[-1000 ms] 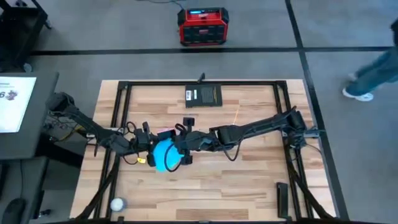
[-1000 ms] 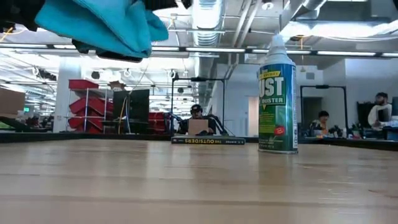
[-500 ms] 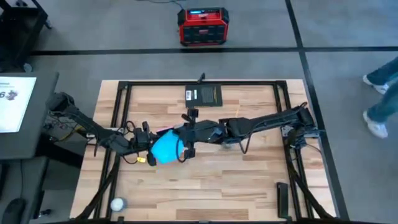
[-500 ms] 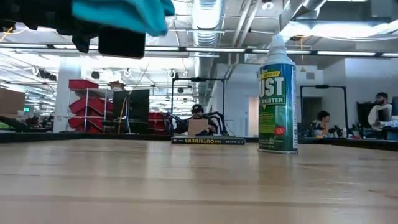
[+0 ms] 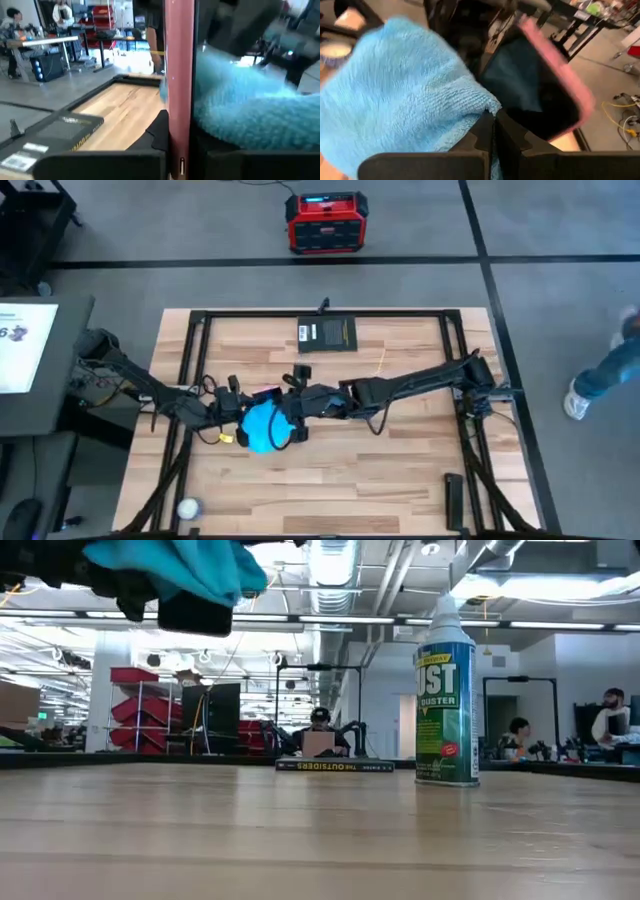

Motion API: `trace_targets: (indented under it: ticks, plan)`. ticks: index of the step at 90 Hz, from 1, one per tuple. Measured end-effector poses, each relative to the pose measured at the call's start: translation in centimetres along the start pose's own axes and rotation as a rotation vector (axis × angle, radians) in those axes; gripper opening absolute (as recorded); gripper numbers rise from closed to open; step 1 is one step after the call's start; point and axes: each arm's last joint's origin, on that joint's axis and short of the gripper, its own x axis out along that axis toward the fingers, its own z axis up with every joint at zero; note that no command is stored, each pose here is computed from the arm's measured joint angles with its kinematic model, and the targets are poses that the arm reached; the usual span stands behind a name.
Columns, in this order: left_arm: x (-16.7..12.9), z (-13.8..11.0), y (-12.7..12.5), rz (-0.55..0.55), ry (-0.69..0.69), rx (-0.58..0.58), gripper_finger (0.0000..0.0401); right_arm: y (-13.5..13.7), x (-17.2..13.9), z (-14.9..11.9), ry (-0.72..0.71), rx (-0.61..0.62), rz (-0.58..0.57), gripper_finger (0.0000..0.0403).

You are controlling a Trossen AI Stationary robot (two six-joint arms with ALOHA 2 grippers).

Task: Apply microfiber cloth
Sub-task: Wipe the front of the cellphone with the microfiber cloth

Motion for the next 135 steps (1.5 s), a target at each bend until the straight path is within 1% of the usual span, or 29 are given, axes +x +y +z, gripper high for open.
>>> trace_targets:
  ticks: [12, 33, 43, 50, 67, 93, 106, 135]
  plan:
    - [-0.2, 0.6, 0.2, 0.002, -0.030, 0.003, 0.0006, 0.3, 0.0, -0.6, 0.050, 0.001, 0.012, 0.0000]
    - [-0.5, 1.3, 0.5, -0.011, -0.062, -0.016, 0.0006, 1.0, 0.5, -1.3, 0.027, 0.016, 0.015, 0.0000]
    - [-0.5, 1.3, 0.5, -0.009, -0.061, -0.016, 0.0006, 0.8, 0.7, -1.4, 0.001, 0.031, 0.005, 0.0000]
    - [-0.5, 1.3, 0.5, -0.007, -0.060, -0.021, 0.0006, 0.6, 0.8, -1.3, -0.013, 0.017, -0.001, 0.0000]
    - [-0.5, 1.3, 0.5, 0.004, -0.061, -0.028, 0.0006, -0.6, 0.5, -0.5, -0.035, -0.006, -0.021, 0.0000]
    - [-0.5, 1.1, 0.5, -0.001, -0.042, -0.046, 0.0006, -1.5, -0.4, 1.5, -0.057, -0.057, -0.043, 0.0000]
    - [-0.4, 0.9, 0.4, -0.002, -0.034, -0.040, 0.0006, -1.9, -0.8, 2.4, -0.074, -0.056, -0.053, 0.0000]
    - [-0.1, 0.0, 0.1, 0.014, 0.011, -0.017, 0.0006, -2.3, -1.3, 3.2, -0.094, -0.061, -0.066, 0.0000]
